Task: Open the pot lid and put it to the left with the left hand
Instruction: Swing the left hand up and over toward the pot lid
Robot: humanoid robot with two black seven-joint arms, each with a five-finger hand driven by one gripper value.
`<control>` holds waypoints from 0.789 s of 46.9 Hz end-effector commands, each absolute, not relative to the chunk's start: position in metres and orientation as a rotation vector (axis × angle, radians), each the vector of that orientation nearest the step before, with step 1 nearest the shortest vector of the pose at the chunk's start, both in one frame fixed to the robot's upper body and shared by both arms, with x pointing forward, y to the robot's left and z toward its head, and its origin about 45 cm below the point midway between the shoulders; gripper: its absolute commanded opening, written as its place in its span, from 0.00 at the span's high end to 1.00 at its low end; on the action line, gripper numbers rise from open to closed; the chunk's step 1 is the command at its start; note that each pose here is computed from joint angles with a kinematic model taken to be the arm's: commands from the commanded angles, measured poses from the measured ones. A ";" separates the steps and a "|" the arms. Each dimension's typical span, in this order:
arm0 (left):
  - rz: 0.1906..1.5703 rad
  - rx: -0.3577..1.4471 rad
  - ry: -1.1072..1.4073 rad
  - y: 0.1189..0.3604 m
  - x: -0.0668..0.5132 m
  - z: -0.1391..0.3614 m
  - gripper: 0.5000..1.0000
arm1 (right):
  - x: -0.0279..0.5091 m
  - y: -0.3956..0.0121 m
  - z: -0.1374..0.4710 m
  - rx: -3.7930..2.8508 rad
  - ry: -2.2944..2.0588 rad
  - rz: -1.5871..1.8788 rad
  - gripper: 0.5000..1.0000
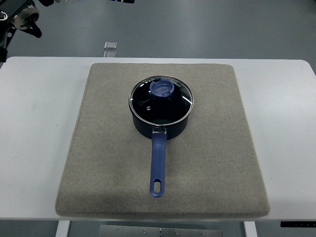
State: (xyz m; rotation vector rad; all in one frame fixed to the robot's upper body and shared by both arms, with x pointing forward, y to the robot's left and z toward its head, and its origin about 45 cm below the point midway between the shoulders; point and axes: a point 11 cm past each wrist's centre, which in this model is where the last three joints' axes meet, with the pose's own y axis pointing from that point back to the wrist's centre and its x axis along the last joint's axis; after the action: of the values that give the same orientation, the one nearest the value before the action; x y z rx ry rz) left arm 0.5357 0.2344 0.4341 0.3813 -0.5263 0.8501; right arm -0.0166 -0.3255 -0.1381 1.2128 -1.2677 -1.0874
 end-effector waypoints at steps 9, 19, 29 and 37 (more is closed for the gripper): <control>0.508 0.519 -0.872 0.180 0.509 0.455 0.05 | -0.017 -0.325 -0.138 1.213 -1.268 -1.088 0.17; 0.278 0.643 -0.974 0.155 0.489 0.451 0.05 | -0.017 -0.326 -0.138 1.212 -1.268 -1.086 0.17; 0.145 0.615 -1.010 0.130 0.468 0.473 0.05 | -0.017 -0.325 -0.138 1.213 -1.268 -1.088 0.17; 0.088 0.729 -1.085 0.134 0.468 0.465 0.06 | -0.017 -0.325 -0.138 1.213 -1.268 -1.088 0.17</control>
State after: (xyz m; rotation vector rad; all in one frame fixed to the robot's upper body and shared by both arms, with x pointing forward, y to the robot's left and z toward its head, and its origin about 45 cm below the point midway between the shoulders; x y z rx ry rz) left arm 0.4665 0.1301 0.4688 0.6635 -1.0436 0.1130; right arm -0.0162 -0.3255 -0.1381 1.2137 -1.2680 -1.0871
